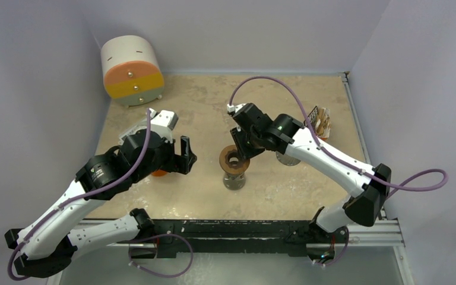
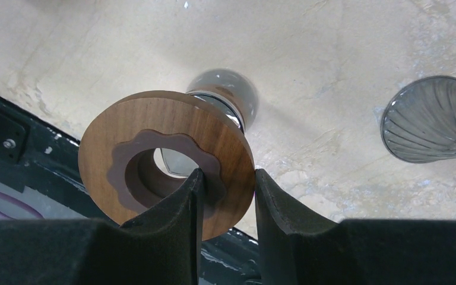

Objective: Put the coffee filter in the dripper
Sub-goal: Place the dripper holder onto the coffee server.

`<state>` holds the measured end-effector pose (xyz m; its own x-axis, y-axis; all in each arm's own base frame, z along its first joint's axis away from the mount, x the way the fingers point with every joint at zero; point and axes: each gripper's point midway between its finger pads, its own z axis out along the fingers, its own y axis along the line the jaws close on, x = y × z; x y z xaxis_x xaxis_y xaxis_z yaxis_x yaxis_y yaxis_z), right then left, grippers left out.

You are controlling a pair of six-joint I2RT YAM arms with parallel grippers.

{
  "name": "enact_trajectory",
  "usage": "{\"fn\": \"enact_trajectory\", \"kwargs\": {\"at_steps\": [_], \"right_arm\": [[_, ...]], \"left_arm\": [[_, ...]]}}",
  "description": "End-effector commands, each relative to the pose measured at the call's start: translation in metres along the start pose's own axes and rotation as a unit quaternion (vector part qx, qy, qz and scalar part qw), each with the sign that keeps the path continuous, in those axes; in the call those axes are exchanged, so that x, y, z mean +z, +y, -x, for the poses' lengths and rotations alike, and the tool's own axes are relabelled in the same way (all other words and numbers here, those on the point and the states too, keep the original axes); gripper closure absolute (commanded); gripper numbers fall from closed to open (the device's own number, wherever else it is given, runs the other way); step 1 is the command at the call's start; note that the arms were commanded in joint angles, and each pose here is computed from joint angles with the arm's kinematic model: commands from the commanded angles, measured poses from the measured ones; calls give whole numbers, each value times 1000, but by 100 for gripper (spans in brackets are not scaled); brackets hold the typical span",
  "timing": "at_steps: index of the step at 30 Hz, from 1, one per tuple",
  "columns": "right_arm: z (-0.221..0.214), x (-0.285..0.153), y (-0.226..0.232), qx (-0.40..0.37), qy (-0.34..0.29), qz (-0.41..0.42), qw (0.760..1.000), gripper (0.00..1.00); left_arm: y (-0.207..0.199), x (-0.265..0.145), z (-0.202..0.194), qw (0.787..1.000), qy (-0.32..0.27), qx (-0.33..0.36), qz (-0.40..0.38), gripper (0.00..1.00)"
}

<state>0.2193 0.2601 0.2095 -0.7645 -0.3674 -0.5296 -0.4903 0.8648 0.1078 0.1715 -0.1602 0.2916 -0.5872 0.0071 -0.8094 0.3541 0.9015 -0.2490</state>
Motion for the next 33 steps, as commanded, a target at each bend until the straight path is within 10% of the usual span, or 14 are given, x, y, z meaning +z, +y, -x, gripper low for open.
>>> {"fn": "enact_trajectory", "kwargs": {"at_steps": [1, 33], "right_arm": [[-17, 8, -2, -11, 30, -18, 999, 100], [-18, 26, 5, 6, 24, -22, 999, 100]], "left_arm": [[0, 1, 2, 1000, -5, -4, 0, 19], [1, 4, 1, 1000, -1, 2, 6, 19]]}}
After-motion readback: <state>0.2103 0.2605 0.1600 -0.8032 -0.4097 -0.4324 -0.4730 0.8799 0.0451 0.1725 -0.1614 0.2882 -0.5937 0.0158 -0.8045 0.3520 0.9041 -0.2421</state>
